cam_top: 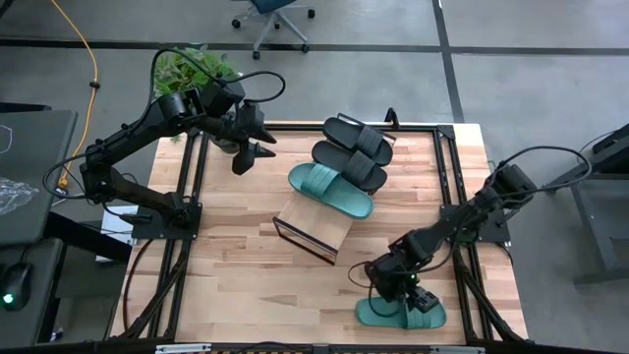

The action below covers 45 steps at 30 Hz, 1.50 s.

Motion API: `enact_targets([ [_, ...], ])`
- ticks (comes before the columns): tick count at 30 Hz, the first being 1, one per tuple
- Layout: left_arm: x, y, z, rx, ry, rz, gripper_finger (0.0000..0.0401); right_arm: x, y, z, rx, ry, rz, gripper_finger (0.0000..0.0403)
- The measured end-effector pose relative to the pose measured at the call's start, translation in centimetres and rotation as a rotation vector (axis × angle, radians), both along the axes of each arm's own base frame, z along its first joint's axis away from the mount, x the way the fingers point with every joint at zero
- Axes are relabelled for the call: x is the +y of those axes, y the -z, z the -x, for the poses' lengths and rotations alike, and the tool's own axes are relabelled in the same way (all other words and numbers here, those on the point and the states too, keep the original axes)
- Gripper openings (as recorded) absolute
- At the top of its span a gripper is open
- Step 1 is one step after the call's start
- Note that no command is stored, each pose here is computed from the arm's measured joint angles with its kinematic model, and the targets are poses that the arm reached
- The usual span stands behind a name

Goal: Pick and place slides into the shelf
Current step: Put the green slipper on the shelf

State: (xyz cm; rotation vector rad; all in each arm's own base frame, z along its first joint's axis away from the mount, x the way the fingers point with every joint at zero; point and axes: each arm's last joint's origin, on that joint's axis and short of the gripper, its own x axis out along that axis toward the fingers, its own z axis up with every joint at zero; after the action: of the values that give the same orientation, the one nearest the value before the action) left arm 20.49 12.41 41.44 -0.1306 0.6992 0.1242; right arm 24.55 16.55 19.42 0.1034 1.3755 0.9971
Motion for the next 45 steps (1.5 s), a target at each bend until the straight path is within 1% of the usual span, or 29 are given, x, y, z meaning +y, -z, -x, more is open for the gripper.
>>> enact_targets([
  [4,-0.1,0.2,0.2,0.032,0.022,-0.005,0.0174,0.6,-0.1,0.0,-0.005,0.020,-0.009,0.0172],
  [8,-0.3,0.6,0.5,0.077,0.047,-0.002,0.0174,1.5,-1.2,-1.0,-0.137,0.027,-0.005,0.0172],
  [10,-0.4,0.7,0.7,0.099,0.052,0.009,0.0174,1.8,-1.7,-1.5,-0.173,0.024,-0.002,0.0172],
  [13,-0.5,0.9,0.8,0.117,0.052,0.023,0.0174,1.9,-1.5,-2.2,-0.156,0.008,0.023,0.0172],
  [18,-0.6,0.9,0.9,0.123,0.038,0.043,0.0174,2.2,0.1,-2.7,-0.090,-0.111,0.098,0.0172],
  [20,-0.6,0.9,0.8,0.121,0.019,0.063,0.0174,2.3,0.4,-2.9,-0.064,-0.150,0.111,0.0172],
  [25,-0.6,0.9,0.8,0.119,-0.013,0.096,0.0174,2.5,0.0,-2.8,0.000,-0.246,0.117,0.0169],
  [29,-0.6,0.9,0.8,0.117,-0.039,0.123,0.0174,2.6,-0.2,-2.5,-0.024,-0.332,0.124,0.0159],
  [33,-0.6,0.9,0.8,0.116,-0.051,0.135,0.0174,2.6,-0.1,-2.7,-0.056,-0.343,0.136,0.0157],
  [39,-0.5,0.9,0.9,0.119,-0.063,0.136,0.0174,3.2,0.0,-2.7,-0.100,-0.363,0.116,0.0156],
  [45,-0.5,0.9,0.9,0.125,-0.075,0.125,0.0174,3.8,0.7,-1.8,-0.086,-0.397,0.105,0.0156],
])
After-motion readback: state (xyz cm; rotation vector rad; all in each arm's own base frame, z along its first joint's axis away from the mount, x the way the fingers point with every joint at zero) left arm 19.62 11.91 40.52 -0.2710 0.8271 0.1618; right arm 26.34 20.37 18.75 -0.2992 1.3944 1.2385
